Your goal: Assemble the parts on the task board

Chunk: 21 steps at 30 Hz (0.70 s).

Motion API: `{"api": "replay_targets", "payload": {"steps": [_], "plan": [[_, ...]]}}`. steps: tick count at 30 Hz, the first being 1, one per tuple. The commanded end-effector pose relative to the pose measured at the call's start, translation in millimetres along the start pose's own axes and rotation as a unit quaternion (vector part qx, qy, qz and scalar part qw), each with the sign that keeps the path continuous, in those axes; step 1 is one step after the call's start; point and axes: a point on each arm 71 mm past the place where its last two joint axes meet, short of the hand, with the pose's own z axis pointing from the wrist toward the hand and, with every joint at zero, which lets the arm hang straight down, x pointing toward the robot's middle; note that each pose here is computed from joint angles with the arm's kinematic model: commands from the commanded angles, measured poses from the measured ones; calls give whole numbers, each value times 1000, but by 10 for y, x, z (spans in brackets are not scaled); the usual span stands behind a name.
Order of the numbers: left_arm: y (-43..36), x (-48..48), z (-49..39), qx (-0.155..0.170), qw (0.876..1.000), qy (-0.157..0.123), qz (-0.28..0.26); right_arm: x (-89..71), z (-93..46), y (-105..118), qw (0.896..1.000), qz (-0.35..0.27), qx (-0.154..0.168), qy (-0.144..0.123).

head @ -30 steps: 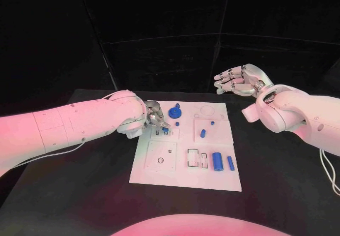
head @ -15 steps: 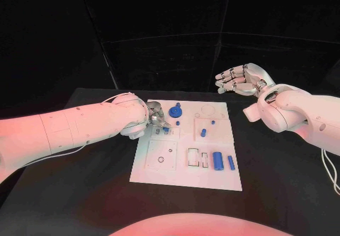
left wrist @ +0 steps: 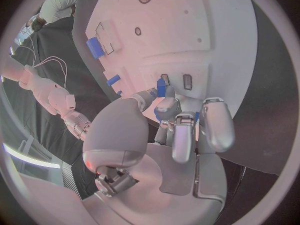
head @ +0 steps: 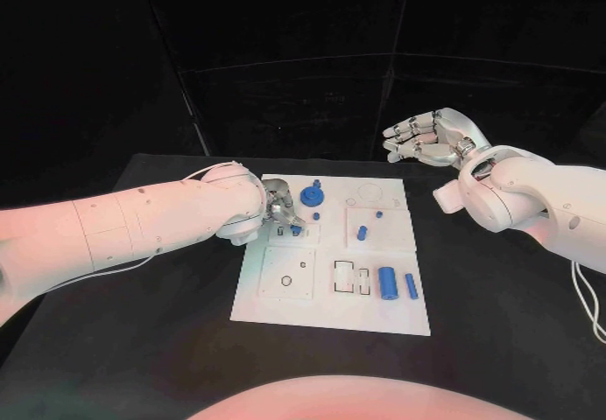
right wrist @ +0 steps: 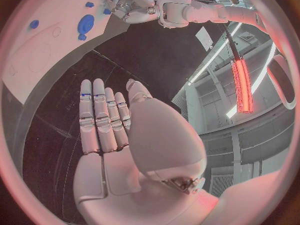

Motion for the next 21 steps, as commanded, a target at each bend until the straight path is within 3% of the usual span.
{"api": "replay_targets", "payload": {"steps": [1, 21], "plan": [[24, 32, 0, -11, 1000, 13, 14, -6, 6, 22, 1000, 1, -7, -2], [64, 36, -24, -20, 999, 15, 22, 23, 19, 33, 1000, 2, -10, 3]]}}
